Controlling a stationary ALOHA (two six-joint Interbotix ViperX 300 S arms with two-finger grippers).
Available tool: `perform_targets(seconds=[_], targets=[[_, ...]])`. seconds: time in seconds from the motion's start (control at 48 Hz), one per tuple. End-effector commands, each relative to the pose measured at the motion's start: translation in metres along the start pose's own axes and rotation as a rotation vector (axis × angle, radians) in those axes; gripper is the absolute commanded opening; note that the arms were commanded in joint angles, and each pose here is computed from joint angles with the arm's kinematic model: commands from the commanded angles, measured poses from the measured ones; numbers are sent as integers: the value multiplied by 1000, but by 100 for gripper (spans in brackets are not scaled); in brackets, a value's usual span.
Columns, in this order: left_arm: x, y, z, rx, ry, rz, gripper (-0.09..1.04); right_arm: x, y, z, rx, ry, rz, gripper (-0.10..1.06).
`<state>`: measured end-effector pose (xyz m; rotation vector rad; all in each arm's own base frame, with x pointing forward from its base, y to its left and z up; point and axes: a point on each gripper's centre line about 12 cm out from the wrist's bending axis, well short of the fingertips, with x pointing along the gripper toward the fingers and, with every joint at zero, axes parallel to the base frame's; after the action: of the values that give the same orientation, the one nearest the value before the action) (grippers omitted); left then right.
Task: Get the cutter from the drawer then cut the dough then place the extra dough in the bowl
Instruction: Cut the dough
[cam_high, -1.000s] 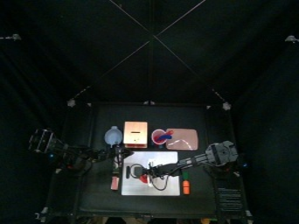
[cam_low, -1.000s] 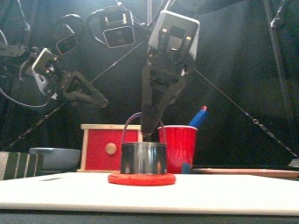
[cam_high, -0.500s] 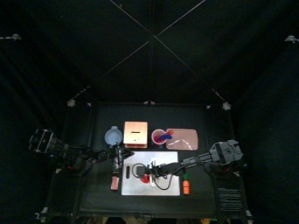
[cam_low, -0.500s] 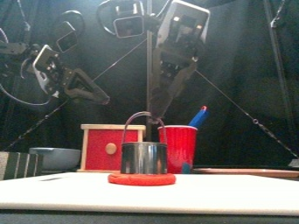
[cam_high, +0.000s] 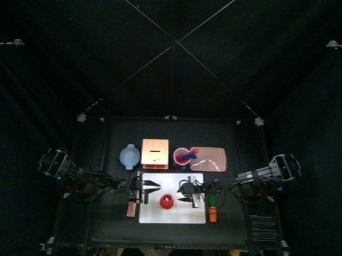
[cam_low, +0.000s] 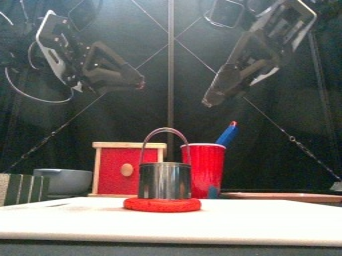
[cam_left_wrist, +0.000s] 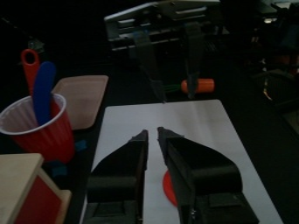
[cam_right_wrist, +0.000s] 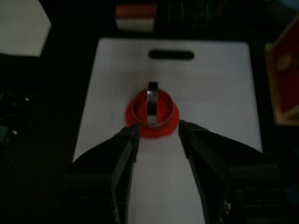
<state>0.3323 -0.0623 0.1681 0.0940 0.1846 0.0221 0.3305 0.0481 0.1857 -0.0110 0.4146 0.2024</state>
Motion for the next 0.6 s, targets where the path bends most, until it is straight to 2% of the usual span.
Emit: perform_targets(seconds=[0.021, 0.125, 0.208, 0.354, 0.604], targets=[[10, -11, 10, -15, -75, 13, 80, 4, 0, 1, -29, -116, 47, 79], [11, -20, 6, -23, -114, 29, 84, 13, -2, -6, -56, -147, 56, 79], [11, -27, -2, -29, -114, 42, 84, 24, -6, -12, -71, -211, 36, 79], [15, -33, -17, -61, -75, 69, 84, 37, -15, -26, -57, -269, -44, 79], [27, -39, -44, -66, 2, 107, 83, 59, -1, -37, -7, -270, -53, 79]])
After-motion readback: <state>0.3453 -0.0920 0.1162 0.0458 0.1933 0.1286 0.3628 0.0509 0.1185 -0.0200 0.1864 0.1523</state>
